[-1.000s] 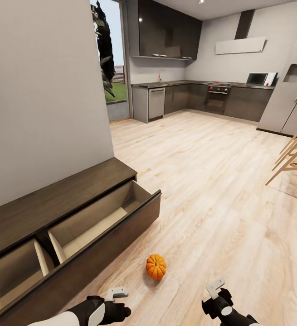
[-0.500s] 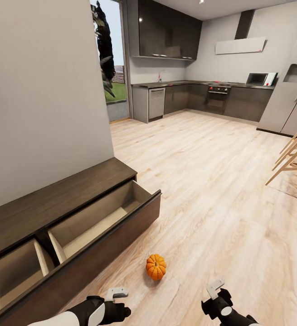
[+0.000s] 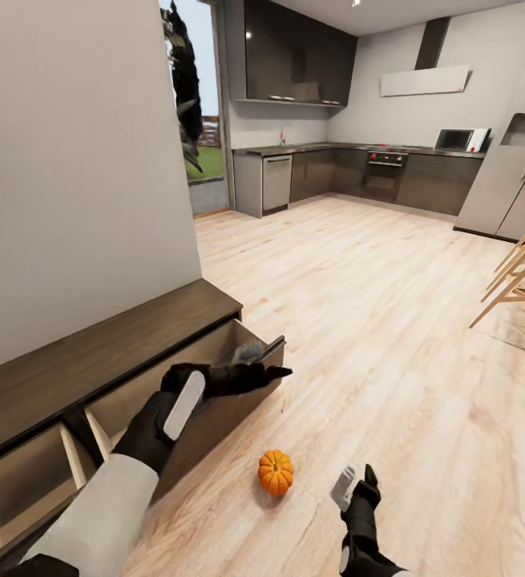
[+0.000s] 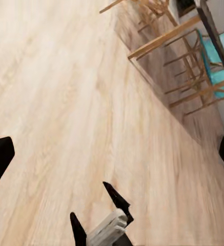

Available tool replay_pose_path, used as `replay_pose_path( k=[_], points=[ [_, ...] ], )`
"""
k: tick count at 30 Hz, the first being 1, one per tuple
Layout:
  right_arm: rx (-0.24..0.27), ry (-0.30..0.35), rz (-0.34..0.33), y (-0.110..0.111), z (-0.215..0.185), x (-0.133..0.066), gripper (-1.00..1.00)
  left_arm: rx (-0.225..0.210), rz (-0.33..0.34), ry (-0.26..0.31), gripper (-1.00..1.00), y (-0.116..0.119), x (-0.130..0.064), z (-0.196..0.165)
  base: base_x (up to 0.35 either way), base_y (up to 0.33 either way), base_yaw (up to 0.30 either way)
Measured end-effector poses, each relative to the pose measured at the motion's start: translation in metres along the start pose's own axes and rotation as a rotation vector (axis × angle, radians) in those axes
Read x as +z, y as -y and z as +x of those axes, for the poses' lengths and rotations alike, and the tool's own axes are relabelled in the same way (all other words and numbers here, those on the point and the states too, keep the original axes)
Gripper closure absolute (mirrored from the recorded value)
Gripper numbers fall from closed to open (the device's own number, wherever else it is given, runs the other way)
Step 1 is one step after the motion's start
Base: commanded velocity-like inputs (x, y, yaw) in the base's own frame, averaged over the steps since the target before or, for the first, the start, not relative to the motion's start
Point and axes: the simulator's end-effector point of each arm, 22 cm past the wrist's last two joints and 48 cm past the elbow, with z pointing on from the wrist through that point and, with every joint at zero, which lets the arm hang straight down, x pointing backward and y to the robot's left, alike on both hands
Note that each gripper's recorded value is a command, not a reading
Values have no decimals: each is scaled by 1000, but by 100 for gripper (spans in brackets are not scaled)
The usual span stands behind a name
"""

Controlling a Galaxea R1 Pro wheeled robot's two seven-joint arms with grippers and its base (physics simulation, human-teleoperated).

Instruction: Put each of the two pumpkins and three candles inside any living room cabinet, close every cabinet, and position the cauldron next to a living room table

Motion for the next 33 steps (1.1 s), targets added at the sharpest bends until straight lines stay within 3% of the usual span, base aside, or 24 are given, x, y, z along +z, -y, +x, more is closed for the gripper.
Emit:
replay_pose_path(
  k=[1, 3, 7, 13, 16, 19, 20, 24, 26, 28, 29, 33],
  points=[
    [-58, 28, 19, 1, -13, -3, -100, -23, 84, 38, -100, 26, -4, -21, 0, 0, 0],
    [-105, 59, 35, 2, -25, -6, -100, -42, 187, 94, -100, 57, -14, -47, 0, 0, 0],
    [-123, 75, 39, 2, -31, -8, -100, 2, 262, 160, -100, 90, -32, -73, 0, 0, 0],
    [-111, 101, 31, -1, -36, -9, -100, 43, 302, 246, -100, 107, -43, -92, 0, 0, 0],
    [-109, 135, 26, -9, -41, -8, -100, 29, 357, 264, -100, 112, -44, -90, 0, 0, 0],
    [-110, 151, 26, -15, -42, -6, -100, 26, 368, 268, -100, 109, -44, -86, 0, 0, 0],
    [-88, 176, 25, -16, -45, -6, -100, 28, 372, 269, -100, 109, -45, -85, 0, 0, 0],
    [38, 254, -25, -30, -58, -4, -100, 25, 371, 268, -100, 102, -42, -79, 0, 0, 0],
    [183, 240, -111, -45, -54, 1, -100, 25, 373, 269, -100, 100, -41, -76, 0, 0, 0],
    [366, 182, -225, -61, -44, 10, -100, 25, 373, 270, -100, 96, -41, -73, 0, 0, 0],
    [412, 169, -255, -64, -42, 14, -100, 26, 372, 270, -100, 94, -41, -72, 0, 0, 0],
    [738, 160, -517, -71, -36, 30, -100, 27, 364, 270, -100, 84, -40, -66, 0, 0, 0]
  ],
)
